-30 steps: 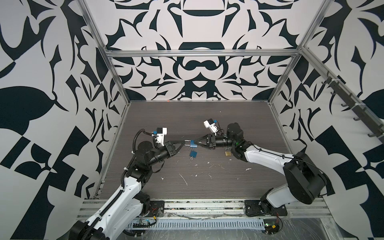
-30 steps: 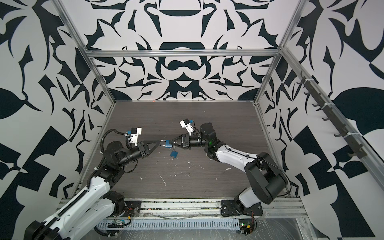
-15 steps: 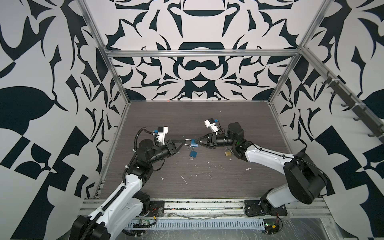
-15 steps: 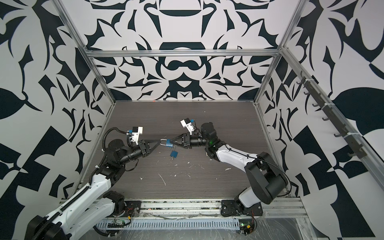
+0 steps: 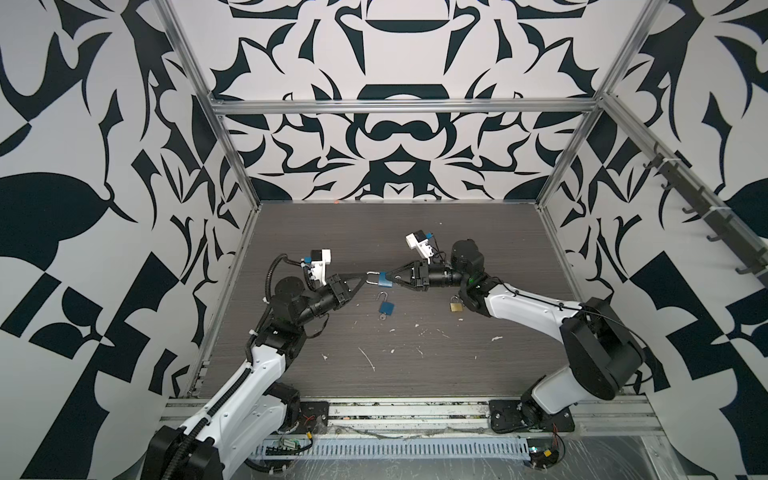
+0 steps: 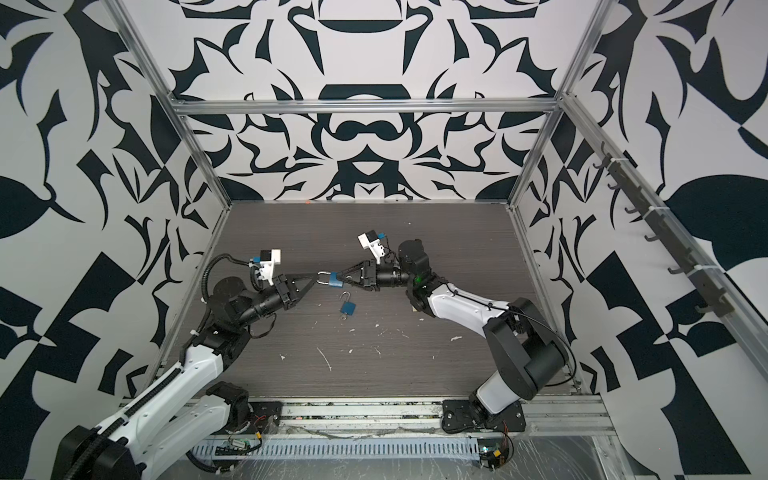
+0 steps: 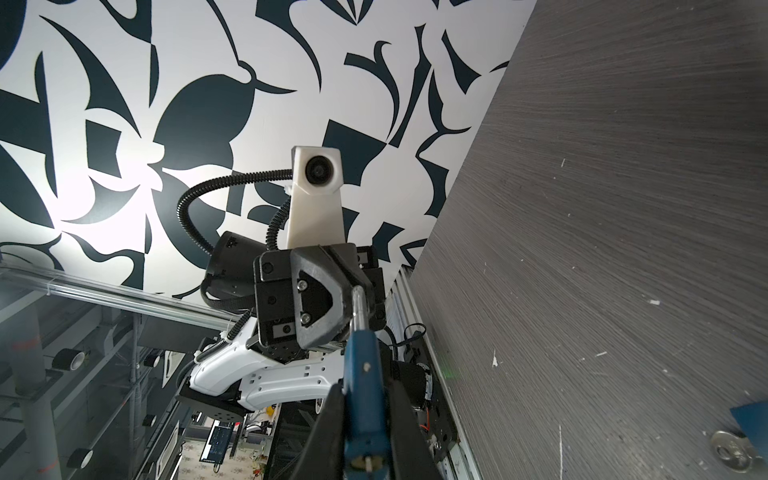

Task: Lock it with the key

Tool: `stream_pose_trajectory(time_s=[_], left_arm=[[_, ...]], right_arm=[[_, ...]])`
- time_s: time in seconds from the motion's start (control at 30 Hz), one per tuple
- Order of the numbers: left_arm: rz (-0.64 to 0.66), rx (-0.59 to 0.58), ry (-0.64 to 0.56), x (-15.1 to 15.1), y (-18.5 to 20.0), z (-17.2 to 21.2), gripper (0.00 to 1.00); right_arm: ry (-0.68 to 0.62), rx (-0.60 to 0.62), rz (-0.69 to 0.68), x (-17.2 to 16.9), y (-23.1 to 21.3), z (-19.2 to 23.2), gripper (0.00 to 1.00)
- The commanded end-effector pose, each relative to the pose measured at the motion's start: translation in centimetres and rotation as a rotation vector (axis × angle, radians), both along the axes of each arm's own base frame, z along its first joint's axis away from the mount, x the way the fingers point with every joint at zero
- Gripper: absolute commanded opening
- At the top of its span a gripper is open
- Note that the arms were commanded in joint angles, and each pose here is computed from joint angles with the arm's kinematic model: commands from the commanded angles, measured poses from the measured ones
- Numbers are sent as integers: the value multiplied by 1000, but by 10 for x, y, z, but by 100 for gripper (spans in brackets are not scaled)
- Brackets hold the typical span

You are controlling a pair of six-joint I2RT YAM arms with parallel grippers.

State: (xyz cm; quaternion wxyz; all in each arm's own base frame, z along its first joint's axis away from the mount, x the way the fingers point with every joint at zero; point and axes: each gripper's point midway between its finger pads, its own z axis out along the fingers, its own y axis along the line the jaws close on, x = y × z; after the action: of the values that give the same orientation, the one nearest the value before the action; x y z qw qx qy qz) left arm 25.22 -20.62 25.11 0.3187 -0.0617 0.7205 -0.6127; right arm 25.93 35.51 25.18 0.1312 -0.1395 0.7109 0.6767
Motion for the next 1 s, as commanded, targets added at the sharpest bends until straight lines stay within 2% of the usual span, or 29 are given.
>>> stream_pose_trajectory(time_s=[0.0, 0.4, 0.63, 0.77, 0.97], left_arm=[[-166, -46, -100, -27, -19, 25, 0], [-254, -47, -122, -40, -37, 26, 0], [-357, -60, -171, -57, -59, 34, 0], [-399, -68, -186, -66, -68, 35, 0], [-395, -72, -175, -75, -64, 29, 0]], right_arm=[[-96, 59, 34, -10, 22, 29, 0], [-105, 69, 40, -6, 33, 35, 0], [-104, 70, 38, -1, 42, 36, 0], [-115, 61, -4, 8, 42, 37, 0], [-137, 64, -120, 34, 21, 44, 0]])
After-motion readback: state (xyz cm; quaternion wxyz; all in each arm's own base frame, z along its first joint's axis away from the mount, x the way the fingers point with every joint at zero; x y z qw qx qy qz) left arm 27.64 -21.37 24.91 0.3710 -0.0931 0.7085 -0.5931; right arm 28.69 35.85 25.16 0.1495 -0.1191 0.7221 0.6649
